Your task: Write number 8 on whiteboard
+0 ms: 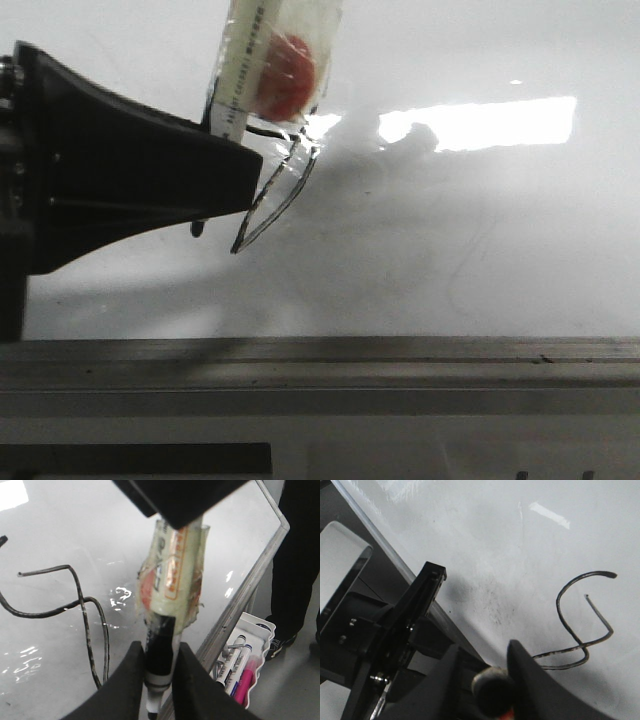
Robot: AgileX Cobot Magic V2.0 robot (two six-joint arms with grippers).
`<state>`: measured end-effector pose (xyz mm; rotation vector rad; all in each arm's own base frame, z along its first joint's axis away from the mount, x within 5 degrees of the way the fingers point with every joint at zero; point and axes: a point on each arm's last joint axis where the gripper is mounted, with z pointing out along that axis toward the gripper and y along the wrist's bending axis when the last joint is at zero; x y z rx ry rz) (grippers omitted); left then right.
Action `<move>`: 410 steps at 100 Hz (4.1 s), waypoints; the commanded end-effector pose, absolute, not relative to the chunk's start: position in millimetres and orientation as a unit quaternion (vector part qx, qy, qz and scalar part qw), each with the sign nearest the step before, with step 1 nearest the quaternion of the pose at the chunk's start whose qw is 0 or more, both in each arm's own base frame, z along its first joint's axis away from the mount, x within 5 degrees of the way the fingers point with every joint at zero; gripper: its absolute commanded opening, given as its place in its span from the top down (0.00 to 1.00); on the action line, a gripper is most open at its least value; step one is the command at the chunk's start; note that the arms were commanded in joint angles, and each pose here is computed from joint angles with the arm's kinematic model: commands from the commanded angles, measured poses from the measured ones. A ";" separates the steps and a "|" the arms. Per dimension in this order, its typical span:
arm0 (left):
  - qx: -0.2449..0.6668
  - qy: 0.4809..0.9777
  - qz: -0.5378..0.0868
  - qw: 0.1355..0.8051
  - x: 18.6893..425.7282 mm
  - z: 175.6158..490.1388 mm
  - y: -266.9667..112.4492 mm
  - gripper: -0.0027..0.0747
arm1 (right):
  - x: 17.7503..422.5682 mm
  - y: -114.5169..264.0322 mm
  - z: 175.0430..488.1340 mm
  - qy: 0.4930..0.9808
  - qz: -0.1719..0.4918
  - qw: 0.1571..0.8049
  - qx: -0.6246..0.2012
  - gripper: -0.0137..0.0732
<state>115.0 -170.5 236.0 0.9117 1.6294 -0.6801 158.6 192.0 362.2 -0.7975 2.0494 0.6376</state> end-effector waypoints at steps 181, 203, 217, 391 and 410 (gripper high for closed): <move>0.073 0.832 -0.309 0.456 146.3 232.6 -134.6 0.65 | 150.9 187.6 370.6 0.823 0.267 0.392 -0.313 0.46; 0.073 0.831 -0.309 0.456 146.2 233.0 -134.4 0.50 | 151.1 187.8 371.0 0.822 0.268 0.394 -0.312 0.46; 0.071 0.822 -0.319 0.467 143.2 240.1 -131.5 0.50 | 151.1 186.0 374.4 0.815 0.266 0.409 -0.313 0.58; 0.142 0.640 -0.374 0.656 59.5 255.8 -53.3 0.99 | 40.7 50.6 266.8 0.552 0.298 0.720 -0.296 0.92; 0.192 0.638 -0.331 0.668 58.8 245.7 -54.7 0.99 | 40.7 50.6 266.8 0.552 0.298 0.720 -0.296 0.92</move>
